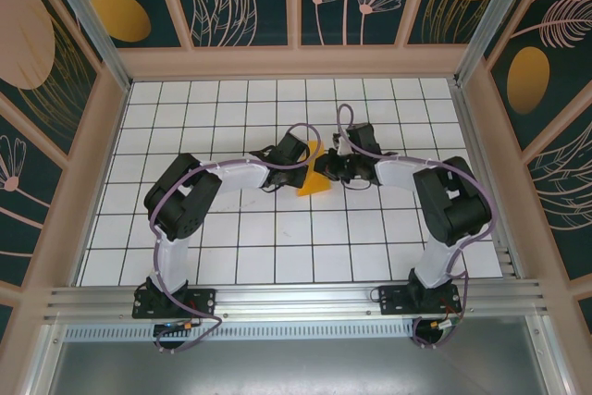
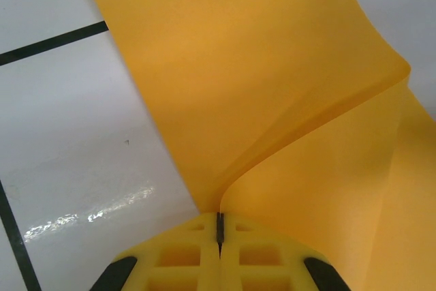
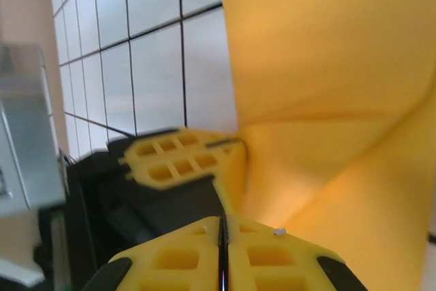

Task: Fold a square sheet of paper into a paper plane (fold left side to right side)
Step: Fold the triangle a second time at the center of the table.

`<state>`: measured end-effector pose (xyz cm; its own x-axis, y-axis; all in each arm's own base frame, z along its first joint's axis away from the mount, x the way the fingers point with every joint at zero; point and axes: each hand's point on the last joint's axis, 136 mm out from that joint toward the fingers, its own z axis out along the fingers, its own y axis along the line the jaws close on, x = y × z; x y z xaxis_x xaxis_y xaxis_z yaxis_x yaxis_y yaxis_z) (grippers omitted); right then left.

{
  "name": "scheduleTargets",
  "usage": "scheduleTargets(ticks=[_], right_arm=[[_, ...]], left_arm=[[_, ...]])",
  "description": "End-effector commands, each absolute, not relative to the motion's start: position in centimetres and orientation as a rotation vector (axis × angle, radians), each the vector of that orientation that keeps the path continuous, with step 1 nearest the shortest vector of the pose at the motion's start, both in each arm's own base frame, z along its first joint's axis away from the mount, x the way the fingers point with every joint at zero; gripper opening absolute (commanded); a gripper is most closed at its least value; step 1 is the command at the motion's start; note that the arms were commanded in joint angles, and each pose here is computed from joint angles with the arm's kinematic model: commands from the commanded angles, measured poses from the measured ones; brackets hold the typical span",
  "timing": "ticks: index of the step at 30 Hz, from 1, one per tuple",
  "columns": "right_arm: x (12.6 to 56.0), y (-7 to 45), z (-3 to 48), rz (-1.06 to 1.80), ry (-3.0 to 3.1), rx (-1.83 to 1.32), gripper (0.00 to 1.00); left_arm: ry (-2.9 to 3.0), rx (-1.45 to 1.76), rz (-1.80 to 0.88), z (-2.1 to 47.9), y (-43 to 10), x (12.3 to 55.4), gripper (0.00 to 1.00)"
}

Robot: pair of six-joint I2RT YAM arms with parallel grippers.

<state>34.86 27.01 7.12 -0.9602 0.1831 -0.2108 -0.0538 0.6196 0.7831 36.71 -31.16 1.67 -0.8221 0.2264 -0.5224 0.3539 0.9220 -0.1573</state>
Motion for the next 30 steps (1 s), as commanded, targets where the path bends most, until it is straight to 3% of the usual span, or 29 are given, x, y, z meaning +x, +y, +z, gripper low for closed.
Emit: scheduleTargets(ticks=[1,30], right_arm=[[36.4,28.5,7.4,1.313,2.537,0.093,0.12],[34.9,26.9,0.7,1.113,2.729,0.152,0.12]], left_arm=[[2.615,0.422,-0.334,-0.1,-30.8,36.3,0.00],[2.615,0.422,-0.349,-0.1,-31.0,36.2,0.00]])
